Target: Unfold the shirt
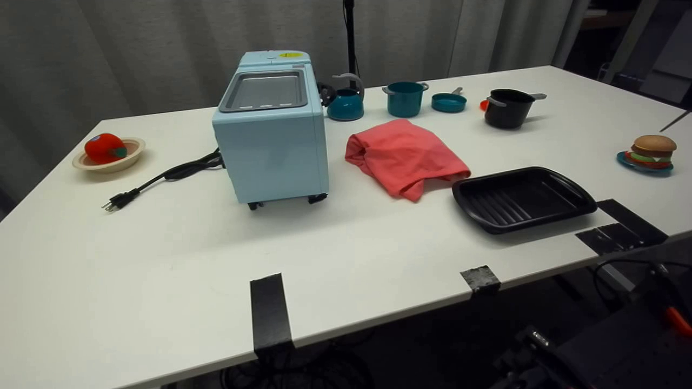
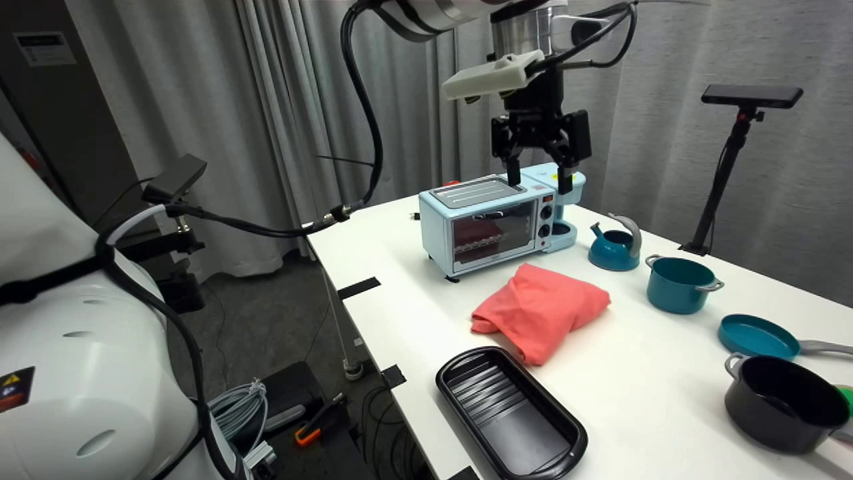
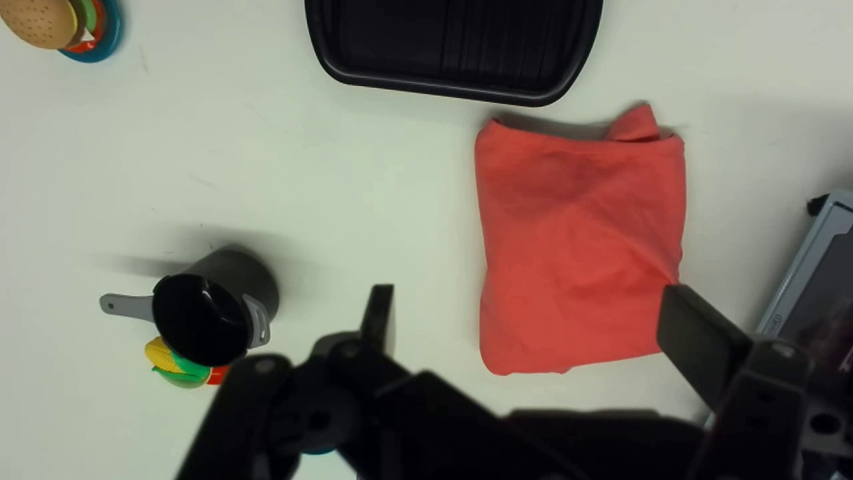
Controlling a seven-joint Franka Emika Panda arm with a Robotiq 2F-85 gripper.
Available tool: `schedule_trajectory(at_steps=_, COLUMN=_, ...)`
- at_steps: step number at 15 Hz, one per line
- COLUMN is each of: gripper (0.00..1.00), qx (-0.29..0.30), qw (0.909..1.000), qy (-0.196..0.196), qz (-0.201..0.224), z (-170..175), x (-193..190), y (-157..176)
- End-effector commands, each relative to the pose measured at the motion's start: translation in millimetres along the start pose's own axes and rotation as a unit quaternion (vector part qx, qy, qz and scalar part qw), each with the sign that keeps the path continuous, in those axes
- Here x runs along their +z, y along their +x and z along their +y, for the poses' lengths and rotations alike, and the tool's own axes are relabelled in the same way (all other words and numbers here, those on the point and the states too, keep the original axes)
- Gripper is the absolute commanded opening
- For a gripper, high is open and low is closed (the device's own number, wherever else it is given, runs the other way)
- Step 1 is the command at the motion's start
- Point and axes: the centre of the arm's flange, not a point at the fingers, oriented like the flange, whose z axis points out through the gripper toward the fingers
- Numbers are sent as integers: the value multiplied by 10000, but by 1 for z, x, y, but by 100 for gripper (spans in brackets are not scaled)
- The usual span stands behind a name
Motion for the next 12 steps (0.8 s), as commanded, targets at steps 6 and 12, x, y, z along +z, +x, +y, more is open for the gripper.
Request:
schedule_trajectory(at_steps=6, gripper=100, qx=-1610, qw=9854, qy=558, qz=-58, z=-45, x=69, y=51)
schedule_trajectory(at_steps=12, gripper=100, qx=-2385, qw=9690, qy=622, qz=-154, z=-115, x=134, y=85)
